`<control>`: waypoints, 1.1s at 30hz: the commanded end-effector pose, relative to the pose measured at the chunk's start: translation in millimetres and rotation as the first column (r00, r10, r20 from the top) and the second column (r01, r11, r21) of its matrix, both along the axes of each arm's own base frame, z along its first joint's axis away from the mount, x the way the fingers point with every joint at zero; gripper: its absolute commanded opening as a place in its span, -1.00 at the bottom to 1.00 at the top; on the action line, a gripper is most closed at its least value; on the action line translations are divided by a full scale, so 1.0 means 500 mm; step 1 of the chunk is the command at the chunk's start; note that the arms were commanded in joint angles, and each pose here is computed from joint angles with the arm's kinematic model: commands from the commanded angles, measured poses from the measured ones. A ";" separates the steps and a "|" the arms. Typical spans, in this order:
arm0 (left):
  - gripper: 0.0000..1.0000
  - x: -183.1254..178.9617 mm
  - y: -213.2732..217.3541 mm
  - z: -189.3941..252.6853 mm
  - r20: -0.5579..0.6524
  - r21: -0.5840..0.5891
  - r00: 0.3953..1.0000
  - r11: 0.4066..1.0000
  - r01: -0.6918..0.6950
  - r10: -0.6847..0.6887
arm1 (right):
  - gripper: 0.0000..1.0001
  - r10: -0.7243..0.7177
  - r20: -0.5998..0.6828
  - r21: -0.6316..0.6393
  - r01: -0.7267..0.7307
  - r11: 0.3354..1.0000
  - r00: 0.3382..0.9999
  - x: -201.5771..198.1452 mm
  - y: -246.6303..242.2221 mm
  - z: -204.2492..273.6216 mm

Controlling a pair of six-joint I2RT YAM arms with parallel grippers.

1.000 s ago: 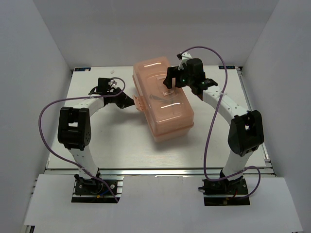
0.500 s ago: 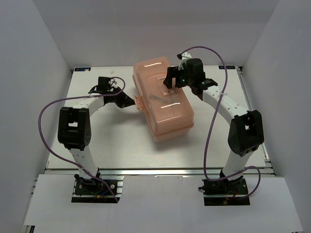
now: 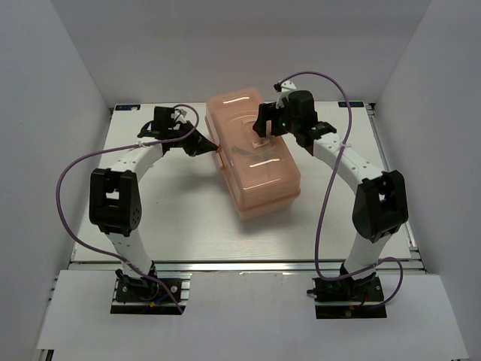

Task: Sort the tools into containers

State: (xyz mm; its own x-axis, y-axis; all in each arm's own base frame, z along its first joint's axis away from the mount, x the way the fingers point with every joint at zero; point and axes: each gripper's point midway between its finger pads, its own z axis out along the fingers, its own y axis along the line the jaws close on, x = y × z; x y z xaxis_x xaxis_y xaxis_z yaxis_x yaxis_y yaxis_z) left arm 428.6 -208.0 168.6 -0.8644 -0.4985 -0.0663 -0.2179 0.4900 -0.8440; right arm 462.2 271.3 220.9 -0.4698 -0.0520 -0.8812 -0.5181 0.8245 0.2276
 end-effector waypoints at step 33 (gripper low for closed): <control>-1.00 -0.074 0.093 0.006 0.064 0.194 0.995 0.978 -0.082 0.071 | 0.74 0.084 -0.115 -0.084 -0.094 0.992 0.990 -0.047 0.030 -0.108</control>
